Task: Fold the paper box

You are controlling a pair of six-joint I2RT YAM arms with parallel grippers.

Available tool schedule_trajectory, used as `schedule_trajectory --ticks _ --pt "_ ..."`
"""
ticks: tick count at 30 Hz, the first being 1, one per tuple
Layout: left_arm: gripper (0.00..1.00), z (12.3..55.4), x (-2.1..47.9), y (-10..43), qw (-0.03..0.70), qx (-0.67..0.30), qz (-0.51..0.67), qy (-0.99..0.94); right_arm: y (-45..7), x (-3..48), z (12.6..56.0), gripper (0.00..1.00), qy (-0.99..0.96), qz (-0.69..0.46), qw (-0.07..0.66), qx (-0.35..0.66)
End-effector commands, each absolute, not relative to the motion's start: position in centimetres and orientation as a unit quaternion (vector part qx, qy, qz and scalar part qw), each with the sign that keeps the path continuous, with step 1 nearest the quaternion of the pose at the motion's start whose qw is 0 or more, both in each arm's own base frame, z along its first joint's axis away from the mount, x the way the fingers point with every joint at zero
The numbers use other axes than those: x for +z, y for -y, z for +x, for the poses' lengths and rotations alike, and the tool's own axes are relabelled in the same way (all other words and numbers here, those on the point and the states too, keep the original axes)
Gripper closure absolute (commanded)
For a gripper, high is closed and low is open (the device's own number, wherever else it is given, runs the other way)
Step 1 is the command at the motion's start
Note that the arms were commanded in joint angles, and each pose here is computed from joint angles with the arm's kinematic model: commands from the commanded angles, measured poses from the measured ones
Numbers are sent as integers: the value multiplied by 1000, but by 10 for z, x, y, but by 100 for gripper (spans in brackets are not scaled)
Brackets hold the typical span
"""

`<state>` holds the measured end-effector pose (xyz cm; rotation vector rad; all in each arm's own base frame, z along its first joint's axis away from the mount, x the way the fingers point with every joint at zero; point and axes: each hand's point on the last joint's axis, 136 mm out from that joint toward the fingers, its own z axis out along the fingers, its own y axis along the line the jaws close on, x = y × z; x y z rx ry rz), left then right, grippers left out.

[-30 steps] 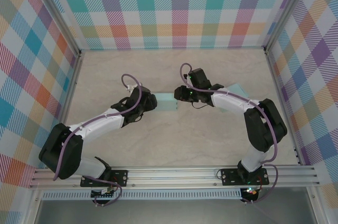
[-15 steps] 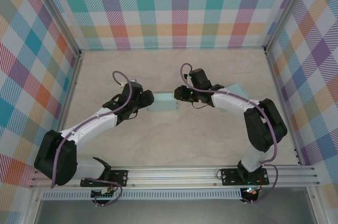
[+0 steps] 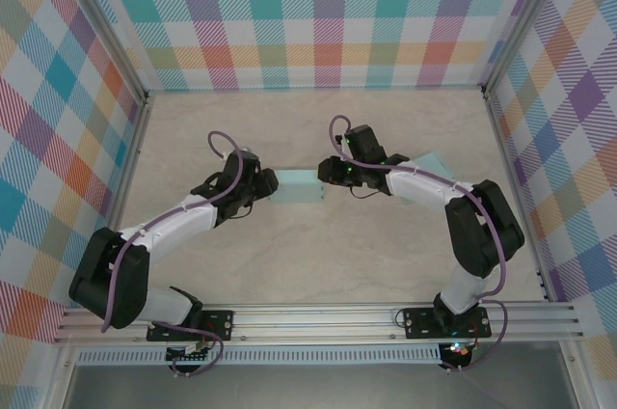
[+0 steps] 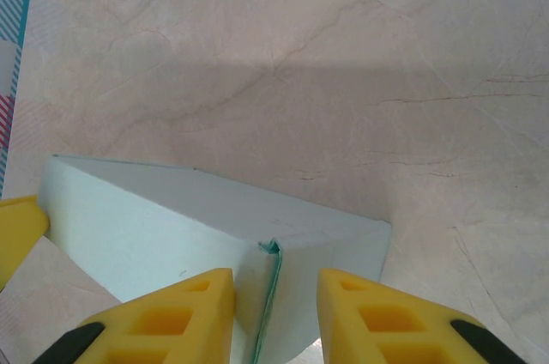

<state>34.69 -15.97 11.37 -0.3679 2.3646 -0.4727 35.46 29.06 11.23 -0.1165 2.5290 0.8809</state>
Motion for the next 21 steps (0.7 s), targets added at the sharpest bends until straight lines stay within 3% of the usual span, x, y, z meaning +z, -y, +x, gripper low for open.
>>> schedule_trajectory --ticks 1,4,8,14,17,21 --pt "59 330 78 138 307 -137 -157 -929 -270 69 331 69 -949 -31 165 266" --pt "67 327 78 130 311 -128 -163 -927 -270 69 331 69 -949 -32 165 266" --pt "64 335 103 135 346 -141 -127 -919 -272 71 332 69 -948 -34 165 268" --pt "4 342 197 180 480 -208 105 -846 -272 78 333 69 -947 -39 171 268" --pt "0 337 208 192 501 -172 240 -813 -273 80 335 69 -947 -39 172 270" --pt "0 333 194 202 466 -131 364 -796 -274 81 335 69 -946 -41 172 270"
